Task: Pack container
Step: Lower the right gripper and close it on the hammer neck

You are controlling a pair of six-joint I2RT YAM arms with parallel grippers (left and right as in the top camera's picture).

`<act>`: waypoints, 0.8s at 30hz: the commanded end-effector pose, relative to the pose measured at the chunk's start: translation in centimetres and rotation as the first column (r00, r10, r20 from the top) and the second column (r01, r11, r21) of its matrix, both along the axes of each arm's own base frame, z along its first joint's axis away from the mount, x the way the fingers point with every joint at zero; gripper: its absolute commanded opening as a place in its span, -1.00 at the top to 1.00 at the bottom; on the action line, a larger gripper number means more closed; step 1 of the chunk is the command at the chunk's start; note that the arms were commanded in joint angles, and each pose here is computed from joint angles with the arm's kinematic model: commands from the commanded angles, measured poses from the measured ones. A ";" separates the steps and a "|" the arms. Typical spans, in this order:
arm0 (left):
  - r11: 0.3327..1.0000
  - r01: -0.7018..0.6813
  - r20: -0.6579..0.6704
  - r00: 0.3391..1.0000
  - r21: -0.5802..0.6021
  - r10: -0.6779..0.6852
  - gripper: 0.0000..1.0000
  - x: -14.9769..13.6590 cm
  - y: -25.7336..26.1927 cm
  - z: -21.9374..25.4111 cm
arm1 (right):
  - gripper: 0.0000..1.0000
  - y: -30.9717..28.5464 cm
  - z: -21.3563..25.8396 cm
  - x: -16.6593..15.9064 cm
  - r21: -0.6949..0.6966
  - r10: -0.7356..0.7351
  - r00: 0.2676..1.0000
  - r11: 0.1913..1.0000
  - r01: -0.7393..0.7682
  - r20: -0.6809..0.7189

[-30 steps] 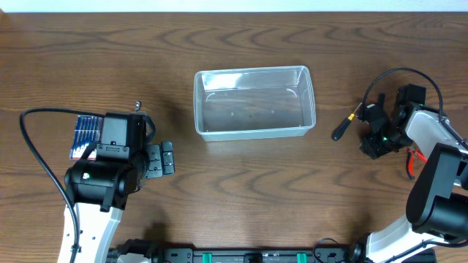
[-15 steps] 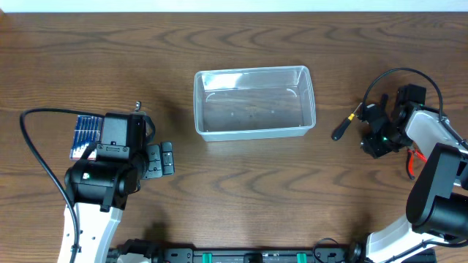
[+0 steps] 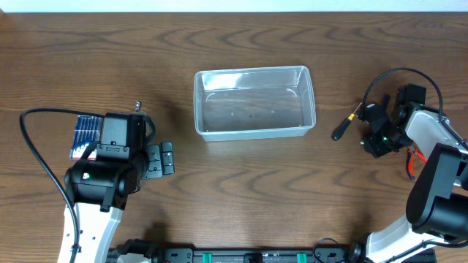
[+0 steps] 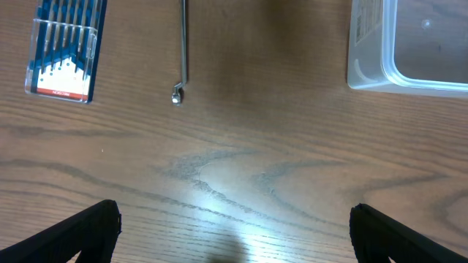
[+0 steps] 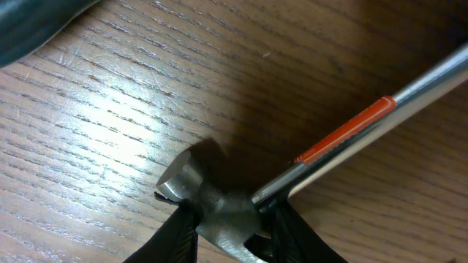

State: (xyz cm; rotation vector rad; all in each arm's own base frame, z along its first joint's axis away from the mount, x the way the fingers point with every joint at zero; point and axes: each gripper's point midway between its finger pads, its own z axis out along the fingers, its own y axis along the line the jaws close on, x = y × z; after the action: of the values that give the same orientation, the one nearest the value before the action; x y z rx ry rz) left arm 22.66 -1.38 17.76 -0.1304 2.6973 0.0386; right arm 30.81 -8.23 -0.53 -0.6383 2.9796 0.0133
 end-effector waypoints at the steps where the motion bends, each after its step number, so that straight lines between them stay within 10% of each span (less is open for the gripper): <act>1: 1.000 0.016 0.021 1.000 0.016 -0.016 -0.97 0.3 0.1 0.8 | 0.58 0.5 -0.9 -0.6 0.012 0.010 1.000 1.000 -0.010 -0.029; 24: 1.000 0.016 0.021 1.000 0.015 -0.016 -0.97 0.2 0.1 0.8 | 0.97 0.3 -0.9 -0.2 0.004 0.010 1.000 1.000 -0.009 -0.015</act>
State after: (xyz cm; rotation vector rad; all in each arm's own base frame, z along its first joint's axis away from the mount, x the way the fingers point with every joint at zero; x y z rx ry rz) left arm 22.65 -1.38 17.75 -0.1304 2.6980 0.0388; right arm 31.02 -8.30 -0.51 -0.6370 2.9721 0.0055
